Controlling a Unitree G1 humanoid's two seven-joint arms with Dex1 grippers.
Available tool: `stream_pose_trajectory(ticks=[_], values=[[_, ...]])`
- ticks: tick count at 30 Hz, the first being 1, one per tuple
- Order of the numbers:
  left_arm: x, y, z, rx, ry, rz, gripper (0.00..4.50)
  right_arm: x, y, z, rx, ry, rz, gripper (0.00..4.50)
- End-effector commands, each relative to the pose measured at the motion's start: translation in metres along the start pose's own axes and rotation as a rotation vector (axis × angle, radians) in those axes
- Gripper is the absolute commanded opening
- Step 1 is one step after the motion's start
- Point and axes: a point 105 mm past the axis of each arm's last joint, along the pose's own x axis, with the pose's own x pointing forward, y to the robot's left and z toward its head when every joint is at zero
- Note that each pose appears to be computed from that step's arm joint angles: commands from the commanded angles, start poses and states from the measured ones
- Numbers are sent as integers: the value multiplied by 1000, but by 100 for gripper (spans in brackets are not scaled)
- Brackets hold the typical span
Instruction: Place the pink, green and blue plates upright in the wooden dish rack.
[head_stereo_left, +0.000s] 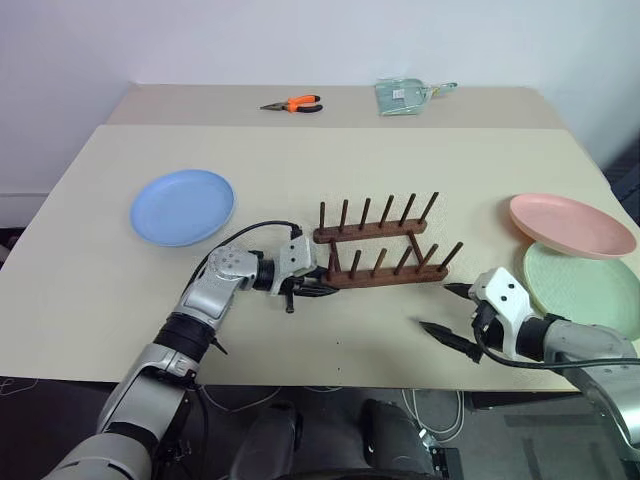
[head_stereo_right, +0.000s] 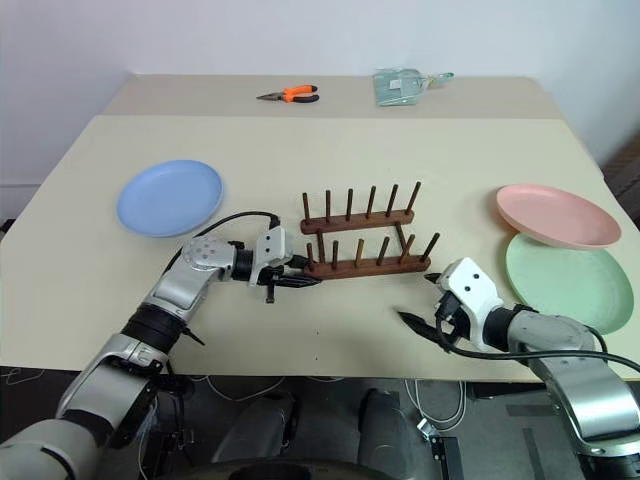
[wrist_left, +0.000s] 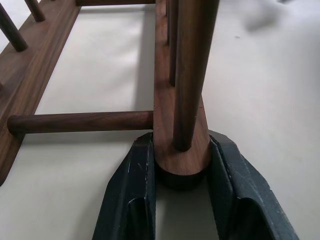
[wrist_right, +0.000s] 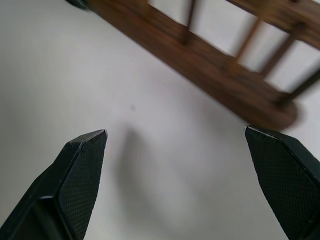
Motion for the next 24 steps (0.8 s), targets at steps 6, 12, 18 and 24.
stream_pose_trajectory(ticks=[6,12,18,24], values=[[-45,20,-29,-82,136,230,439,0,-6,4,-53,-12,-15,261],[-47,-40,-14,-224,62,117,170,10,-1,-5,-42,-1,-2,0],[-3,-32,-5,-198,51,322,68,36,-23,-16,-122,23,-136,0],[8,8,-20,-186,114,594,68,68,-50,0,-156,-17,-286,0]])
